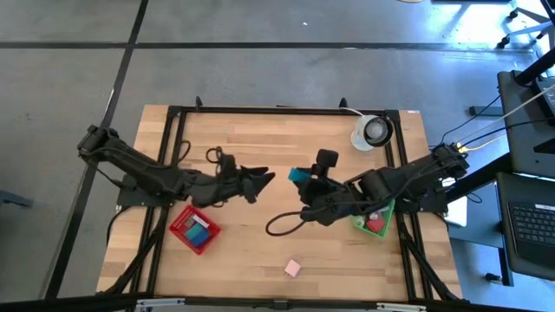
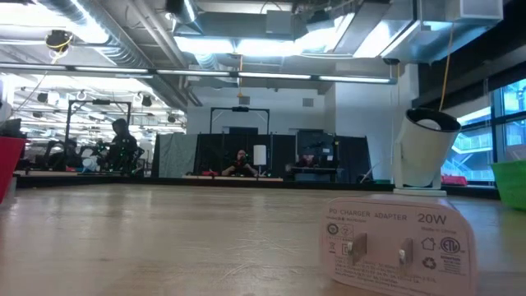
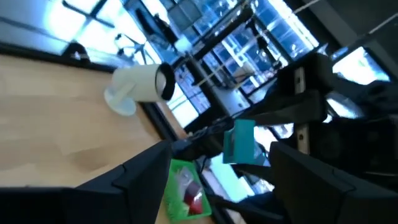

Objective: Pick & Place Office items
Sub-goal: Put the light blue digital clock into the red bin, then put the light pink power adapter into the green bin

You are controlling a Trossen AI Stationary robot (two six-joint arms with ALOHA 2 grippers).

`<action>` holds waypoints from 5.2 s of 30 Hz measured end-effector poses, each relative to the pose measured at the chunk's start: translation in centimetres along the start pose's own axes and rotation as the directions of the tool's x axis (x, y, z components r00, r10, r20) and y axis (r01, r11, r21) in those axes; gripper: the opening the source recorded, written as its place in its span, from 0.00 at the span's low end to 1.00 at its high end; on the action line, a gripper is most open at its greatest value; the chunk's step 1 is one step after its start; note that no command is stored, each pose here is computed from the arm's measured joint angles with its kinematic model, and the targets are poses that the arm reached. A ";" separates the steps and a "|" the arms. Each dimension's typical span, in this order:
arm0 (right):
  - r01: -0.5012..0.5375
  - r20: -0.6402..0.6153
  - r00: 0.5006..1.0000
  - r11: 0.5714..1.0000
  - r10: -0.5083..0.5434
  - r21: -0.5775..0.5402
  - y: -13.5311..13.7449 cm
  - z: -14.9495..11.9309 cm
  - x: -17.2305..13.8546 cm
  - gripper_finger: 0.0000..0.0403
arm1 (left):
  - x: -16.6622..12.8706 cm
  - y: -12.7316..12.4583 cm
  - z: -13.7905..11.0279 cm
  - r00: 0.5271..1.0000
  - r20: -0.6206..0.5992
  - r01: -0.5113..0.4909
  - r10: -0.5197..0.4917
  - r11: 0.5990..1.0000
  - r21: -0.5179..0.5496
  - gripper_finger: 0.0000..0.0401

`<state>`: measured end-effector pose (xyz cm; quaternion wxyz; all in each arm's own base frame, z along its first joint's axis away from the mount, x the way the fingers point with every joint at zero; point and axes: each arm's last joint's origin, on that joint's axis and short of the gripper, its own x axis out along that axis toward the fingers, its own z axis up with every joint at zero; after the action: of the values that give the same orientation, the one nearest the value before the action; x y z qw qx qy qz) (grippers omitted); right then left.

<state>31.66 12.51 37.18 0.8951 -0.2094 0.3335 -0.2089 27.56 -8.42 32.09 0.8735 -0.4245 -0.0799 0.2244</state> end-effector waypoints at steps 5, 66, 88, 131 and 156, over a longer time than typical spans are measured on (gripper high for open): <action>-0.060 -0.029 0.998 0.996 0.062 0.066 -0.3 0.0 1.0 0.42 | 2.2 1.0 -1.1 0.999 -0.049 0.010 -0.012 0.999 -0.041 0.67; -0.266 -0.433 0.825 0.925 0.364 0.271 -3.1 -3.6 2.0 0.80 | 4.9 5.0 1.0 0.843 -0.537 -0.008 -0.032 0.997 -0.071 0.16; -0.186 -0.356 0.898 0.957 0.257 0.221 -2.6 -3.1 1.6 0.80 | -12.4 7.2 -2.2 0.198 -0.761 -0.707 0.618 0.628 0.326 0.17; -0.213 -0.313 0.898 0.927 0.310 0.308 -2.7 -2.5 2.1 0.80 | -12.7 9.8 -7.6 0.006 -0.463 -0.775 0.886 0.296 0.558 0.34; -0.467 -0.342 0.811 0.877 0.475 0.112 5.0 -5.0 1.7 0.80 | -10.4 2.3 -6.1 0.525 -0.564 -0.654 0.637 0.726 0.212 0.42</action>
<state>30.60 14.55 30.34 0.8448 -0.0686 0.5304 -0.0192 19.58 -16.31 26.98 0.6994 -0.4829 0.3619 0.3830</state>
